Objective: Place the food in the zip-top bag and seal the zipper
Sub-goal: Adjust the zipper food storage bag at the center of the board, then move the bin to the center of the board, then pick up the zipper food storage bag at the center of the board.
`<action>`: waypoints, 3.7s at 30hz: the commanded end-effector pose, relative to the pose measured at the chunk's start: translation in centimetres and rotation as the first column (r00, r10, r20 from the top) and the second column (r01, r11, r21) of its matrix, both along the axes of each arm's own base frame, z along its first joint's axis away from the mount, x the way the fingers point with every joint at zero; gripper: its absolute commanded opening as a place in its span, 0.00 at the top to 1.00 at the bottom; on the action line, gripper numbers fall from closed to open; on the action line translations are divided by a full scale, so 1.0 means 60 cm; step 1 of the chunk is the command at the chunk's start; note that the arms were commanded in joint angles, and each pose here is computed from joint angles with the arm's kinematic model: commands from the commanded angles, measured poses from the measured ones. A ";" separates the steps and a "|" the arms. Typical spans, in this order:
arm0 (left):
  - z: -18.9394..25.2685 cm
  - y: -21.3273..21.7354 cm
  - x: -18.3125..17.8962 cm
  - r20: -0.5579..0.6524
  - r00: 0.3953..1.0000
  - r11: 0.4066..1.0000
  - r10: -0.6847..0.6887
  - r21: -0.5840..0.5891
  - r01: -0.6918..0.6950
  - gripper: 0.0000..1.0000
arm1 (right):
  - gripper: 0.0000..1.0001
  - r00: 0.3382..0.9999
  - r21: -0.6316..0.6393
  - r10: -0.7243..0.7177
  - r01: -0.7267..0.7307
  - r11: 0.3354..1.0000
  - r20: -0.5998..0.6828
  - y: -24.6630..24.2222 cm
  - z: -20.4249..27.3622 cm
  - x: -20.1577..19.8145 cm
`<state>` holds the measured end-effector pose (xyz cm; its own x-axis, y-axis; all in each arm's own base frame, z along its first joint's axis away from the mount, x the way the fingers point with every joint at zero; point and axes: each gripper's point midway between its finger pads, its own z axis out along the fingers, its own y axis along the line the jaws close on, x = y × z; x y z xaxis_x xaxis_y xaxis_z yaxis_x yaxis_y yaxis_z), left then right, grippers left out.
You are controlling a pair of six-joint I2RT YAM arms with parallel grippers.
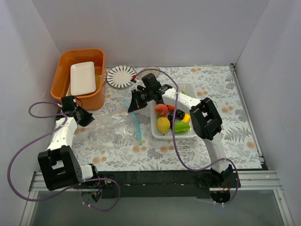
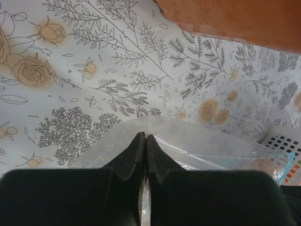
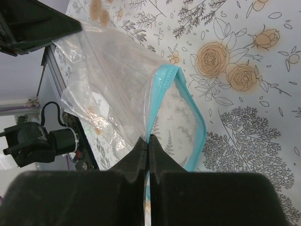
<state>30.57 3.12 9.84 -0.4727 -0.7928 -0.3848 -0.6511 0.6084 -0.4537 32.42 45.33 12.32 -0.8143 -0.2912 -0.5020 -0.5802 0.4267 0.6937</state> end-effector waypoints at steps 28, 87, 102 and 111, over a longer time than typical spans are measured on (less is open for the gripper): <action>0.217 -0.060 0.054 0.333 0.905 0.961 -0.265 0.020 0.274 0.04 | 0.28 0.956 -0.259 -0.232 0.274 0.926 0.183 -0.137 0.016 0.046; -0.055 -0.415 0.022 -0.316 0.804 0.833 -0.505 0.068 0.550 0.52 | 0.32 0.716 0.049 -0.469 0.522 0.851 0.518 -0.362 0.233 -0.095; -0.079 -0.405 0.011 -0.370 0.765 0.801 -0.527 0.083 0.592 1.00 | 0.32 0.730 0.042 -0.469 0.519 0.854 0.498 -0.358 0.220 -0.097; -0.032 -0.405 0.009 -0.296 0.786 0.805 -0.542 0.084 0.587 1.00 | 0.33 0.778 0.023 -0.435 0.478 0.878 0.454 -0.342 0.198 -0.106</action>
